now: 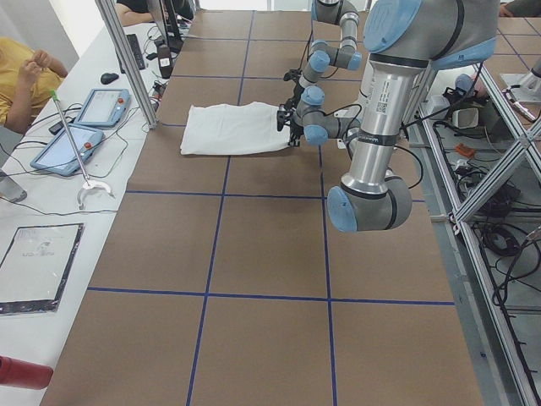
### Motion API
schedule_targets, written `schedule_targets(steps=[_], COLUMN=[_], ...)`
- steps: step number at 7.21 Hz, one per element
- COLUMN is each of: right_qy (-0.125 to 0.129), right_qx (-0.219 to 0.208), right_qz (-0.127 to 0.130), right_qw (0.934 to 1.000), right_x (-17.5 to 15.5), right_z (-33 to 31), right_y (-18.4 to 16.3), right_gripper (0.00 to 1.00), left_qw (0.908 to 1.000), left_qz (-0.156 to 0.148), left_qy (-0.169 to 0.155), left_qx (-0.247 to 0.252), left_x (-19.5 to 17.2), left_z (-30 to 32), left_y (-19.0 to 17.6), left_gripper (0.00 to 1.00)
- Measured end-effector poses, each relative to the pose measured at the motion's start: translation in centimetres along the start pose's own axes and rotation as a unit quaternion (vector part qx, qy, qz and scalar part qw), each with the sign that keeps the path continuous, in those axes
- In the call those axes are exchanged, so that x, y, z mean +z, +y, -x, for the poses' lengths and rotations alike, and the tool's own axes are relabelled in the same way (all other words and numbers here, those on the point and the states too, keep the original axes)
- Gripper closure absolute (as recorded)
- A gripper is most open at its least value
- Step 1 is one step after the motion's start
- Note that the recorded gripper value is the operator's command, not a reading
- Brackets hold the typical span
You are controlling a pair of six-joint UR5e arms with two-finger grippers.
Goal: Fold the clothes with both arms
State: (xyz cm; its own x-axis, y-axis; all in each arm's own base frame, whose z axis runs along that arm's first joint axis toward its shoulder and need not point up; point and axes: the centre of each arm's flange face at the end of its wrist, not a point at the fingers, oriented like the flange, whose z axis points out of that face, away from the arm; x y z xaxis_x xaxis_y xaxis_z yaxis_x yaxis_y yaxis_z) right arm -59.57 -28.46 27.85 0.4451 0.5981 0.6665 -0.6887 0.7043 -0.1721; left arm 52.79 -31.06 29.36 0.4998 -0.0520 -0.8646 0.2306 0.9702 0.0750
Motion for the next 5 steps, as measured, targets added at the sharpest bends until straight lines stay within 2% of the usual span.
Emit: schedule_targets(steps=[3, 5], right_qy=[0.003, 0.008], right_qx=[0.001, 0.001], right_qz=[-0.006, -0.010], right_qw=[1.0000, 0.9999], right_x=[-0.1, -0.3], right_z=[0.7, 1.3], right_y=[-0.3, -0.3], right_gripper=[0.26, 0.26], left_qw=[1.0000, 1.0000], left_qz=[0.000, 0.001], left_qy=[0.000, 0.001], left_qx=[0.000, 0.000], left_x=[0.0, 0.0], left_z=[0.0, -0.1], left_y=[0.0, 0.0], left_gripper=[1.00, 1.00])
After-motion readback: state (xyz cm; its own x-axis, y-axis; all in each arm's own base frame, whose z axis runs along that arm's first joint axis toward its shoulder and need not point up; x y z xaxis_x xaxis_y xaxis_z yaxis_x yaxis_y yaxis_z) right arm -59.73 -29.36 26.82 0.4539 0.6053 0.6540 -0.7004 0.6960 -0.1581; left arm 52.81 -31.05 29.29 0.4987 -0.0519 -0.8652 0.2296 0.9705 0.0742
